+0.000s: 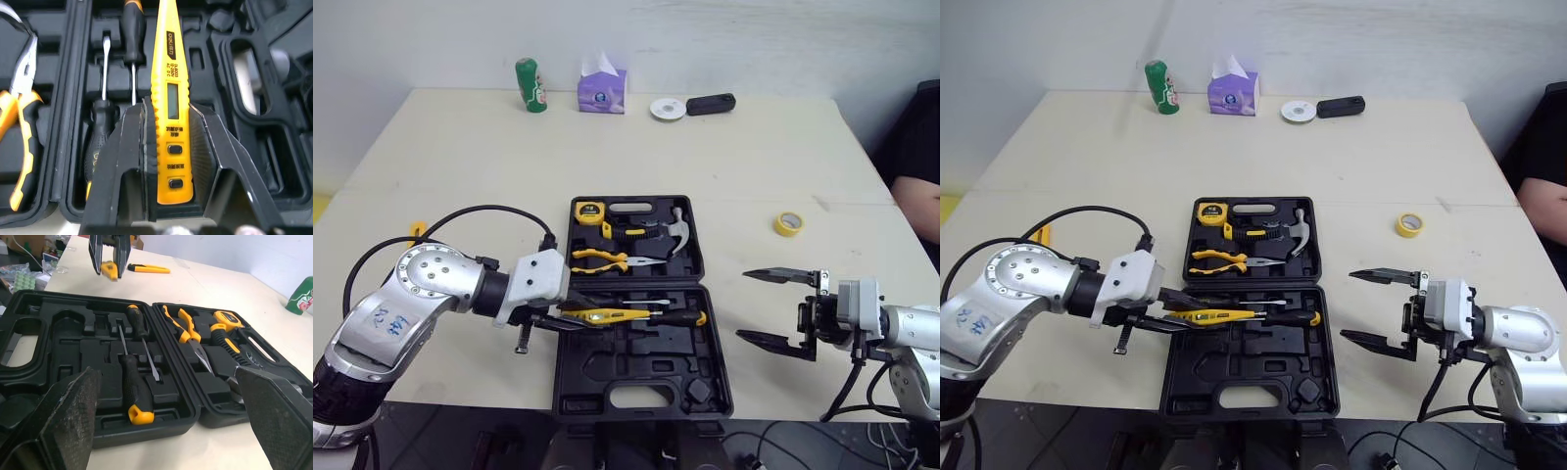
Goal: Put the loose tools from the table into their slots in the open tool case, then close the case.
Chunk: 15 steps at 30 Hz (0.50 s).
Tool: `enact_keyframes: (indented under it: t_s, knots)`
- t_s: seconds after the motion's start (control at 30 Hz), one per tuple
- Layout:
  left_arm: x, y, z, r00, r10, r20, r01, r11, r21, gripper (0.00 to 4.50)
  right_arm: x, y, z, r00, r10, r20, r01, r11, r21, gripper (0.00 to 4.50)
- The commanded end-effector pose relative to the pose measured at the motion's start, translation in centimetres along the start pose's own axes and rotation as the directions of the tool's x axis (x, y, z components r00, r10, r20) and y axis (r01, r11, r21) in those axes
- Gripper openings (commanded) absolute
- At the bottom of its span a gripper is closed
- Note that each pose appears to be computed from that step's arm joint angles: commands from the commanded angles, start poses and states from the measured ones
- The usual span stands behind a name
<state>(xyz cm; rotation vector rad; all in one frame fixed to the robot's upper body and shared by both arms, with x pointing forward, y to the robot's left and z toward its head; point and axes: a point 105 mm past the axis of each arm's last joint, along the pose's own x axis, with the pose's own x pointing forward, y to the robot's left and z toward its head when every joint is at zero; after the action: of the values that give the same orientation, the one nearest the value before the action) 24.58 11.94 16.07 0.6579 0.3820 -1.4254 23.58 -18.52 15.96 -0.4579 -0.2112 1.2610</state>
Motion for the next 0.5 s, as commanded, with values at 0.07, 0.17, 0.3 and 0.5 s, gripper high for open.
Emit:
enact_keyframes:
  t_s: [0.07, 0.17, 0.3, 0.5]
  knots:
    - [0.7, 0.2, 0.6, 0.998, -0.009, -0.062, 0.009, 1.0, 0.01, 0.58, 0.7, 0.1, 1.2, 1.0, -0.006, 0.01, 0.007, 1.0, -0.031, 4.5]
    - [1.0, 0.2, 0.7, 0.994, -0.027, -0.102, 0.028, 0.999, 0.015, 0.58, 0.9, 0.1, 1.3, 1.0, -0.008, 0.009, 0.008, 1.0, -0.027, 4.5]
    - [1.5, 0.0, 0.1, 0.987, -0.058, -0.148, 0.064, 0.997, 0.033, 0.58, 1.2, 0.1, 1.5, 1.0, -0.006, 0.008, 0.006, 1.0, -0.023, 4.5]
    - [2.2, 0.3, -0.7, 0.978, -0.049, -0.201, 0.053, 0.999, 0.011, 0.58, 1.0, 0.3, 1.5, 1.0, -0.011, -0.008, 0.011, 1.0, -0.012, 4.5]
